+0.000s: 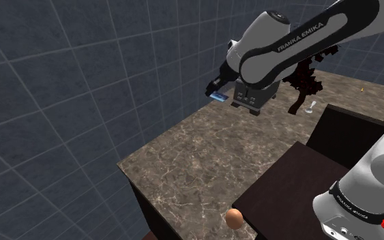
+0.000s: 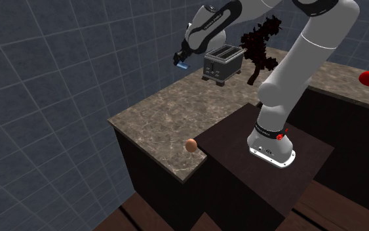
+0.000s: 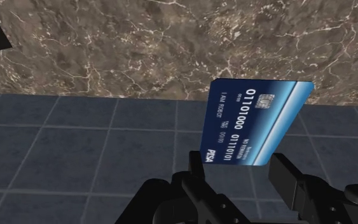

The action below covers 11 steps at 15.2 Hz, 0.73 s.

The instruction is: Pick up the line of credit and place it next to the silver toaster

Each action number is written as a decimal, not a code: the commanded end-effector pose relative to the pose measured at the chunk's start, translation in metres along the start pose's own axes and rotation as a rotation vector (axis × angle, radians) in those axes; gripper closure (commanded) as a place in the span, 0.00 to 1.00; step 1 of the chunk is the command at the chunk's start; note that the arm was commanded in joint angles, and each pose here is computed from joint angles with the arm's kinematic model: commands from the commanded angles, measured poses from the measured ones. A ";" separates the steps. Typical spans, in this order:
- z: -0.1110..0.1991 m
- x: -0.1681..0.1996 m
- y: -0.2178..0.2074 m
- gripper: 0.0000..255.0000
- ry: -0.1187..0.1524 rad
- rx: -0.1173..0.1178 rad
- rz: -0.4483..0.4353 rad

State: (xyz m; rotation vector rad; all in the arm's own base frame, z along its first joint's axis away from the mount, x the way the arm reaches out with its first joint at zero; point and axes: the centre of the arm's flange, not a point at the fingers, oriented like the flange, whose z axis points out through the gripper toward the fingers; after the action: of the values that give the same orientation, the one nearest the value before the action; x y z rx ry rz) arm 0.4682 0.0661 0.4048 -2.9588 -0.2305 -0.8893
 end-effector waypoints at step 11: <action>0.018 0.024 0.156 1.00 0.000 -0.001 -0.004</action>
State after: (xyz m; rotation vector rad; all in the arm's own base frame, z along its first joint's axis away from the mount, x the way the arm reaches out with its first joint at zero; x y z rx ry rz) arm 0.5162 -0.0693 0.4049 -2.9600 -0.2322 -0.8893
